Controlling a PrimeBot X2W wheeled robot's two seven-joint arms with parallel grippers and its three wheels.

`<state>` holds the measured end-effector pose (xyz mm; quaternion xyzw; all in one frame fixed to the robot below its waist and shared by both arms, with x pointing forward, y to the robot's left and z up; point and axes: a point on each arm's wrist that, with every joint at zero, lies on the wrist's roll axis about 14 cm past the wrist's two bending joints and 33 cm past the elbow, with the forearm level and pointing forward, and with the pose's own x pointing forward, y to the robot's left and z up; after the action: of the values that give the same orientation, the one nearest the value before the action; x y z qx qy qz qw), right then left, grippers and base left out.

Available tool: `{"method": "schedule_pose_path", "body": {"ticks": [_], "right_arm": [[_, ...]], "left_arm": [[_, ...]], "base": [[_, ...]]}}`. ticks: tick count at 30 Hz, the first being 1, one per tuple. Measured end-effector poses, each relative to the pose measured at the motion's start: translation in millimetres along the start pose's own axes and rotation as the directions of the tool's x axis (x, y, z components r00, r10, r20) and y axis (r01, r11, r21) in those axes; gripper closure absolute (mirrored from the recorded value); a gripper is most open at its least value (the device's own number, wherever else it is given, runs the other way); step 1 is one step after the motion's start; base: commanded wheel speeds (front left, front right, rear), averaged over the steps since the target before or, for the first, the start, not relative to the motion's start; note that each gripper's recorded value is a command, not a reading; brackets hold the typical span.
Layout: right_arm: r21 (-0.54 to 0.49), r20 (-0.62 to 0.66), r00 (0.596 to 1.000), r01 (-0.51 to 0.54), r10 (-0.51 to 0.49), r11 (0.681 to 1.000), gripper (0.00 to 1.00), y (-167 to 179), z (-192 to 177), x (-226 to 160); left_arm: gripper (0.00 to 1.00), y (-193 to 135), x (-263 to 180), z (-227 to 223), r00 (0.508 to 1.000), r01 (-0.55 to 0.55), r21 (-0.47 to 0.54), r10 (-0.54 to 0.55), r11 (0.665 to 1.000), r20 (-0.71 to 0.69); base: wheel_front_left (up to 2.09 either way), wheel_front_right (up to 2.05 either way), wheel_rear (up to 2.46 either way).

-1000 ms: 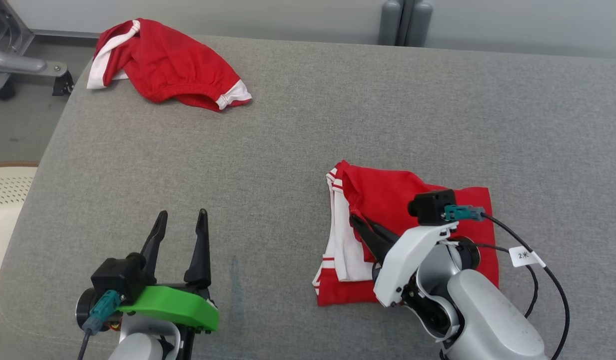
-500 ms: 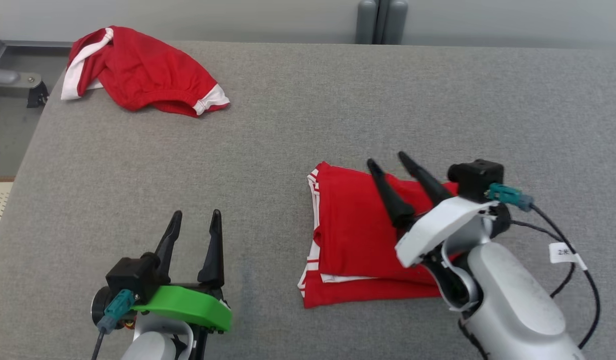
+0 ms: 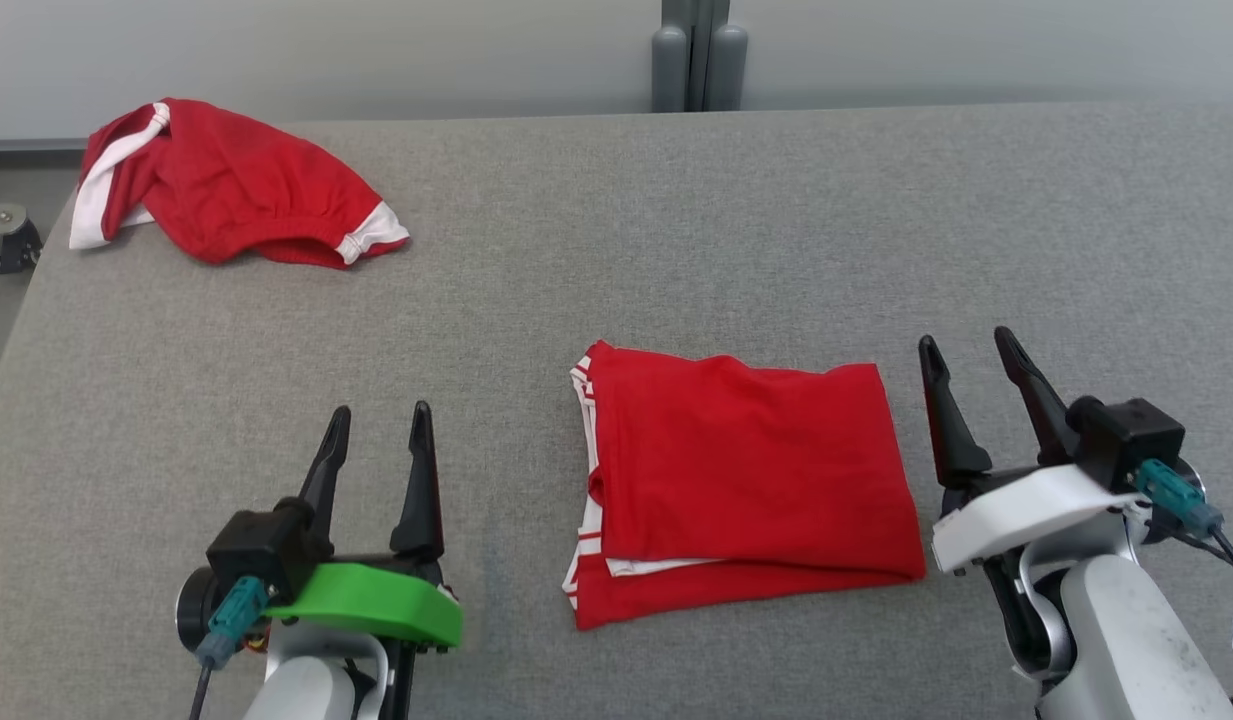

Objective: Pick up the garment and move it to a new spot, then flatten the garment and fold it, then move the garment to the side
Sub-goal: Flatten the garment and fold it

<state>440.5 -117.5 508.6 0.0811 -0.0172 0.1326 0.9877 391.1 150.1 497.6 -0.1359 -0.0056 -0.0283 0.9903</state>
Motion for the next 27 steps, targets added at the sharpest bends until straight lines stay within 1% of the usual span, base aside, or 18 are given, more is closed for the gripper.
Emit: {"method": "schedule_pose_path", "body": {"ticks": [4, 9, 16, 27], "right_arm": [[-0.008, 0.016, 0.999, 0.05, -0.05, 0.999, 0.0, -11, 1, -18], [-0.007, 0.033, 0.996, 0.081, -0.08, 0.997, 0.0, -13, 2, -35], [-0.003, 0.035, 0.996, 0.085, -0.085, 0.996, 0.0, -8, 1, -48], [0.003, 0.017, 0.997, 0.082, -0.082, 0.997, 0.0, -6, -4, -49]], "left_arm": [[0.0, 4, -14, -6, 1.0, -0.019, 0.012, 0.02, 1.0, -0.012], [0.0, 6, -27, -8, 1.0, -0.029, 0.015, 0.029, 0.999, -0.011], [0.0, 7, -35, -8, 1.0, -0.03, 0.025, 0.03, 0.999, -0.006], [0.0, 7, -35, -11, 1.0, -0.027, 0.03, 0.027, 0.999, -0.013]], "base": [[0.0, 0.0, 0.0], [0.0, 0.0, 0.0], [0.0, 0.0, 0.0], [0.0, 0.0, 0.0]]}}
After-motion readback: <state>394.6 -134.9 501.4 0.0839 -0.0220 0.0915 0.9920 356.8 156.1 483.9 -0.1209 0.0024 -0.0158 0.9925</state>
